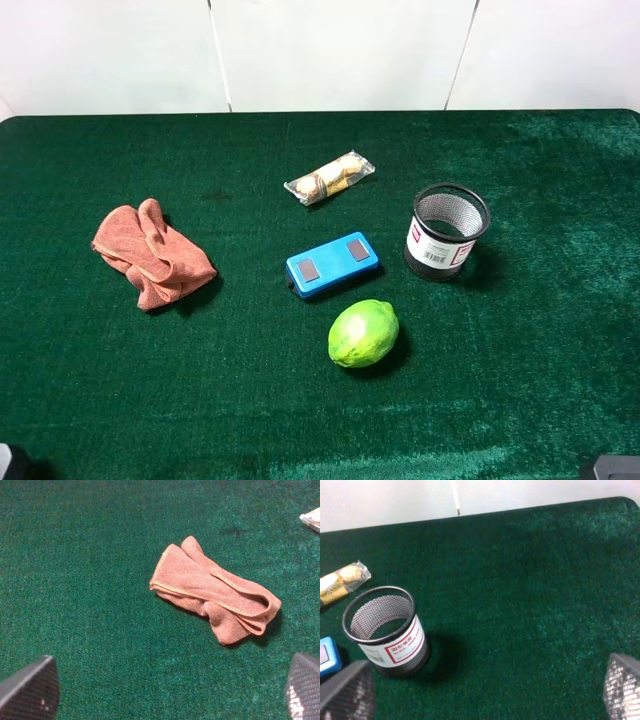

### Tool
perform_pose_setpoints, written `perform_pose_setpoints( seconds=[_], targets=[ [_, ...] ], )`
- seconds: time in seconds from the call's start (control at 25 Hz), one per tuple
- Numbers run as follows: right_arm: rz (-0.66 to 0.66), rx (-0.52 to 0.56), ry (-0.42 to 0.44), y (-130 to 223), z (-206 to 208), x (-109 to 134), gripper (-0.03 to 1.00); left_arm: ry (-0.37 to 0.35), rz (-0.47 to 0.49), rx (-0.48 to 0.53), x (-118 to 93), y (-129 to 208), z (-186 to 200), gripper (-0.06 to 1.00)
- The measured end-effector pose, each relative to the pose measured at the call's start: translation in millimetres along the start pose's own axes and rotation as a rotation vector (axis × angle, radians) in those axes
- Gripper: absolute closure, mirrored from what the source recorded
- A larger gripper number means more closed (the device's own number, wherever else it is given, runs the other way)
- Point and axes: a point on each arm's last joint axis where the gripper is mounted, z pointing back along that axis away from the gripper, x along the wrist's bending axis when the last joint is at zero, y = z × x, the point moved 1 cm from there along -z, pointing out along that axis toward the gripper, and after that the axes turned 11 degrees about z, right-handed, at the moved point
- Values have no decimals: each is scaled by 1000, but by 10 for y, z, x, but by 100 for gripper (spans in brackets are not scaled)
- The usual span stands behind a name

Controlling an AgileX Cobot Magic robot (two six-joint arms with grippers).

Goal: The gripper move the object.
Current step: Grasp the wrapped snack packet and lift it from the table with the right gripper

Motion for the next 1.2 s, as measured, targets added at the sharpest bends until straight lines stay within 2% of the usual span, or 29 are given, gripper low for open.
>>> perform_pose_setpoints(
  seconds=[0.96, 1.2],
  targets=[
    [0, 0, 0, 0, 0, 0, 27, 0, 0, 0, 0, 0, 0, 3],
    [3, 75, -18, -144, -111, -15, 27, 0, 0, 0, 0, 0, 0, 3]
  ],
)
